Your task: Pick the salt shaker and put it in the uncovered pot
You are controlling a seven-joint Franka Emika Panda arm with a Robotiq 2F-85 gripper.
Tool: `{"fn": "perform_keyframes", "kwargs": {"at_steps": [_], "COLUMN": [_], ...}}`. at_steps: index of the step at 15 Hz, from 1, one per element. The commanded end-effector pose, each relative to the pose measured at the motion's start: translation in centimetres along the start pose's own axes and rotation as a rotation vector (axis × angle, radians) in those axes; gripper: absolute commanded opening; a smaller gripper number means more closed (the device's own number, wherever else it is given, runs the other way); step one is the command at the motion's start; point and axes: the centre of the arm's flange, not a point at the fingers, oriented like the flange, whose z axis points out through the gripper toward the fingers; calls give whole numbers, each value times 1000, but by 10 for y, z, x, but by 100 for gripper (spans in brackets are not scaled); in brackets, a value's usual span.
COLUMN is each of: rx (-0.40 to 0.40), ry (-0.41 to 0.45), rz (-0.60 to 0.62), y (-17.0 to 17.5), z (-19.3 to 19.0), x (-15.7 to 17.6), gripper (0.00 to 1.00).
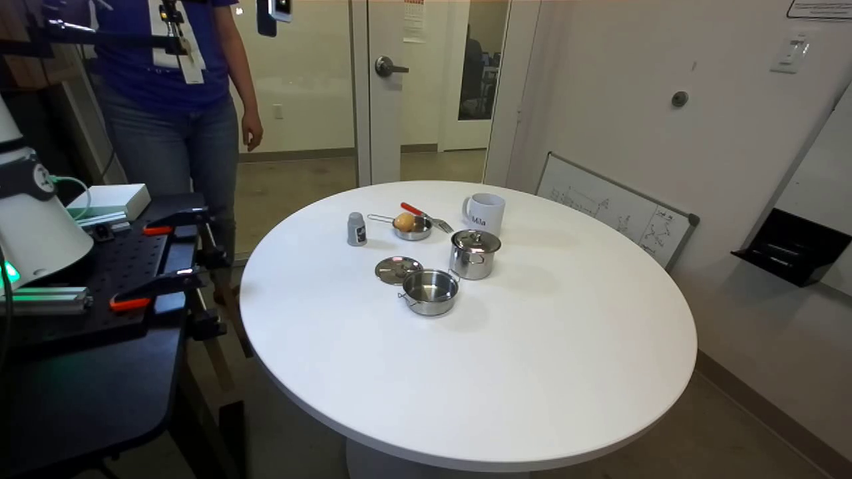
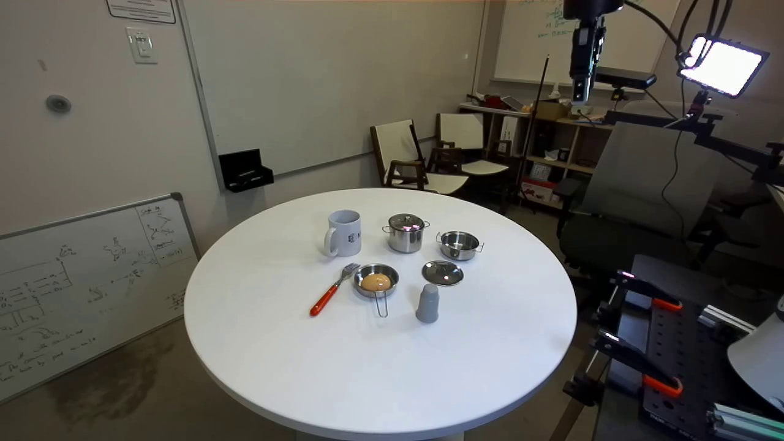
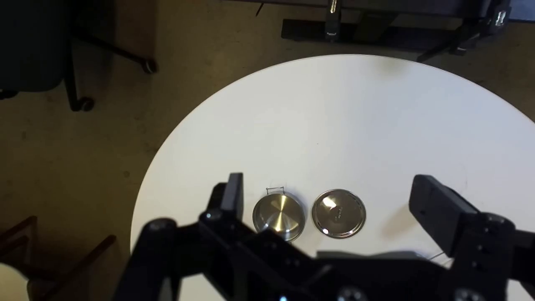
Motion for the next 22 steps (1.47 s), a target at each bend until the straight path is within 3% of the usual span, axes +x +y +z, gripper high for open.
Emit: {"fn": "perform_keyframes", "kwargs": {"at_steps": [1,9,16,22], "rx": [-2,-17,51,87], "ry": [5,73,144,95], "rz": [-16,-138,-320,-536], "y": [-2,-17,-35,-66], "z": [1,11,58,93], "x": [4,29,67,100], "gripper": [100,100,100,100]}}
